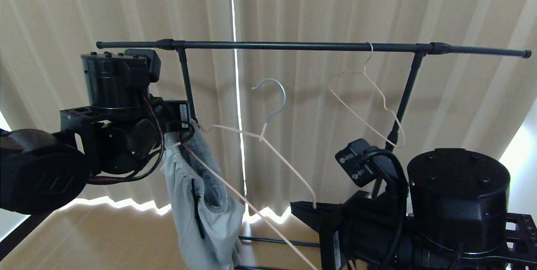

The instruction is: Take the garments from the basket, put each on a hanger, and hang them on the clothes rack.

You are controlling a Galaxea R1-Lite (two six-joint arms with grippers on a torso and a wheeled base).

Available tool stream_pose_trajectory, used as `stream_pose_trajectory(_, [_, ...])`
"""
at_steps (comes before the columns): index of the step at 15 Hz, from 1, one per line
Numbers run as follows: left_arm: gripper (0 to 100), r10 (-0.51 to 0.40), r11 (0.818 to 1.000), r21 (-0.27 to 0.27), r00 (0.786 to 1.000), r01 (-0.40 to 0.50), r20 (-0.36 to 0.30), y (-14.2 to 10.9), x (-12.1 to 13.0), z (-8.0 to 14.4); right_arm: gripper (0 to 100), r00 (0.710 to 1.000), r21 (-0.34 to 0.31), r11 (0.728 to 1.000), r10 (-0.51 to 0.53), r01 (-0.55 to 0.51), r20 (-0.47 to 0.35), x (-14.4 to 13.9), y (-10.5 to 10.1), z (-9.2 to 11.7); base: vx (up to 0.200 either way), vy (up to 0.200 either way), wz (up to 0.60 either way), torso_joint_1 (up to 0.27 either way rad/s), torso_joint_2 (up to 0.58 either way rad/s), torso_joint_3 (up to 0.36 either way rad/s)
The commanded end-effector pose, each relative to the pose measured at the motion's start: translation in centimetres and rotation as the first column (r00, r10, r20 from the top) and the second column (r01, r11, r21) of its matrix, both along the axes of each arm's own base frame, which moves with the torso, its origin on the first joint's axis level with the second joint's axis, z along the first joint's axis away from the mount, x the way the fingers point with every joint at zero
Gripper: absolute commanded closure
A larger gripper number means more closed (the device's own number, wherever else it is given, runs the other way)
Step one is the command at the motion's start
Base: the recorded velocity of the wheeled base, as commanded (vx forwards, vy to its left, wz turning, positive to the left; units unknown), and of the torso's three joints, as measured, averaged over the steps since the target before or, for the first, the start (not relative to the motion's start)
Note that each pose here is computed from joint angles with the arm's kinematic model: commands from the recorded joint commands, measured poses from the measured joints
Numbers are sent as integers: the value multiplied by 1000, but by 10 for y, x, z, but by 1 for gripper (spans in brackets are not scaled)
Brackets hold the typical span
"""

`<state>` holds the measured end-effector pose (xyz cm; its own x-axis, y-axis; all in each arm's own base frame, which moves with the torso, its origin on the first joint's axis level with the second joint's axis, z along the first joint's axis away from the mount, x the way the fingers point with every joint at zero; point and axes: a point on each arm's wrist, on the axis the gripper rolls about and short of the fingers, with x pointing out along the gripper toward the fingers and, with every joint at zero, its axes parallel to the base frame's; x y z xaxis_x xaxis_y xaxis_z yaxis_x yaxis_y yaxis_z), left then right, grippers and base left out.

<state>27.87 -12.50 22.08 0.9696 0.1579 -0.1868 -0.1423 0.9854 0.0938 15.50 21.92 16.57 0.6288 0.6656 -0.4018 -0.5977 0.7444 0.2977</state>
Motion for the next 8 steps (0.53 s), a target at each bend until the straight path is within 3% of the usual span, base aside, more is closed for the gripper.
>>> stream_pose_trajectory(1, [100, 2, 1000, 0, 1000, -2, 1, 0, -1, 0, 100, 1000, 6, 1000, 3, -3, 8, -1, 0, -1, 0, 0, 0, 0, 0, 0])
stream_pose_trajectory(8, [100, -66, 997, -27, 997, 67, 41, -11, -24, 14, 100, 1000, 7, 1000, -4, 4, 16, 18, 24, -21, 0, 0, 0, 0, 0, 0])
